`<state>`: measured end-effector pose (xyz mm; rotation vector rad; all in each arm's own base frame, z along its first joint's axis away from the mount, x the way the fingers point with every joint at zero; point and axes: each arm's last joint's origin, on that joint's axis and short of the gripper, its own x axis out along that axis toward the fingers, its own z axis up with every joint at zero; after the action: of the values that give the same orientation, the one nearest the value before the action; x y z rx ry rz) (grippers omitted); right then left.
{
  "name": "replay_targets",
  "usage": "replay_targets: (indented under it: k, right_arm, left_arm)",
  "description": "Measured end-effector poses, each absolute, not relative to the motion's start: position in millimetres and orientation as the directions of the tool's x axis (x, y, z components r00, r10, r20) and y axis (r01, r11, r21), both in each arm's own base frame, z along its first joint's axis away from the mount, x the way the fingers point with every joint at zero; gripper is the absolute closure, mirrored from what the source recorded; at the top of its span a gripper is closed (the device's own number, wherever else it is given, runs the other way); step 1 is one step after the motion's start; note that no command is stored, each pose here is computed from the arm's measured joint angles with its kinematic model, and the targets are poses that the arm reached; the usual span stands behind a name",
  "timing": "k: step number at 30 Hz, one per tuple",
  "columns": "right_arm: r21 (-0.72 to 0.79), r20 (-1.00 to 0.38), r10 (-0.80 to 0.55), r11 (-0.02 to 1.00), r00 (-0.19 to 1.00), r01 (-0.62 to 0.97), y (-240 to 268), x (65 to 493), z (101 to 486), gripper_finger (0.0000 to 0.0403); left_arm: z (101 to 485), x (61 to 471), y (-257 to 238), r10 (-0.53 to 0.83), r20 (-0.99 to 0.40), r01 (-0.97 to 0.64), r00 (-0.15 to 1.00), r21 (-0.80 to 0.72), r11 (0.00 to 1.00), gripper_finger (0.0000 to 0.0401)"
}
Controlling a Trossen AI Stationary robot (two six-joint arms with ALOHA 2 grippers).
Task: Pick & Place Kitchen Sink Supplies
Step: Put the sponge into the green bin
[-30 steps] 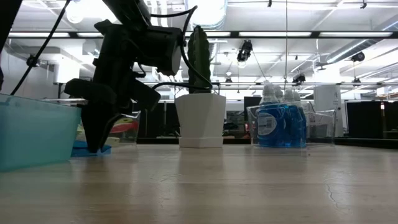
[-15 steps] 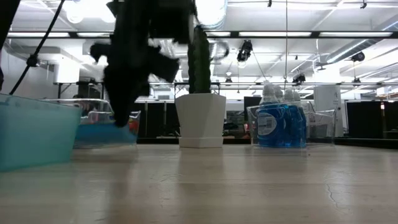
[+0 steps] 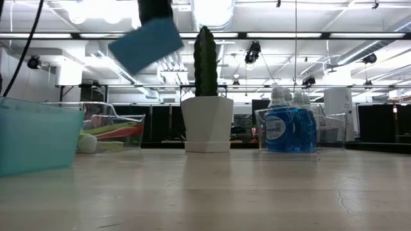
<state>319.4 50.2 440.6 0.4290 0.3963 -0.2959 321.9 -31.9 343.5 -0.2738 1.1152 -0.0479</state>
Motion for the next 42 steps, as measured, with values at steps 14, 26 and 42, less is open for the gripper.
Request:
replay_targets:
  k: [14,26,42]
  right_arm:
    - [0.316,-0.368,-0.209,0.888,0.906,0.334,55.6,307.4,454.1,0.0369]
    - [0.396,-0.291,0.048,0.915,0.956,0.074,62.9,338.9,447.3,0.0317]
    - [0.330,0.024,0.190,0.925,0.982,-0.187,68.7,370.0,459.3,0.0176]
  left_arm:
    - [434.3,249.7,-25.8,-0.206,-0.646,-0.077,0.735,-0.381,0.921,0.0401]
    - [493.0,202.7,-28.1,-0.409,-0.243,0.273,0.879,-0.448,0.851,0.0401]
    - [522.2,198.8,-31.9,-0.532,0.044,0.508,0.846,-0.373,0.777,0.0400]
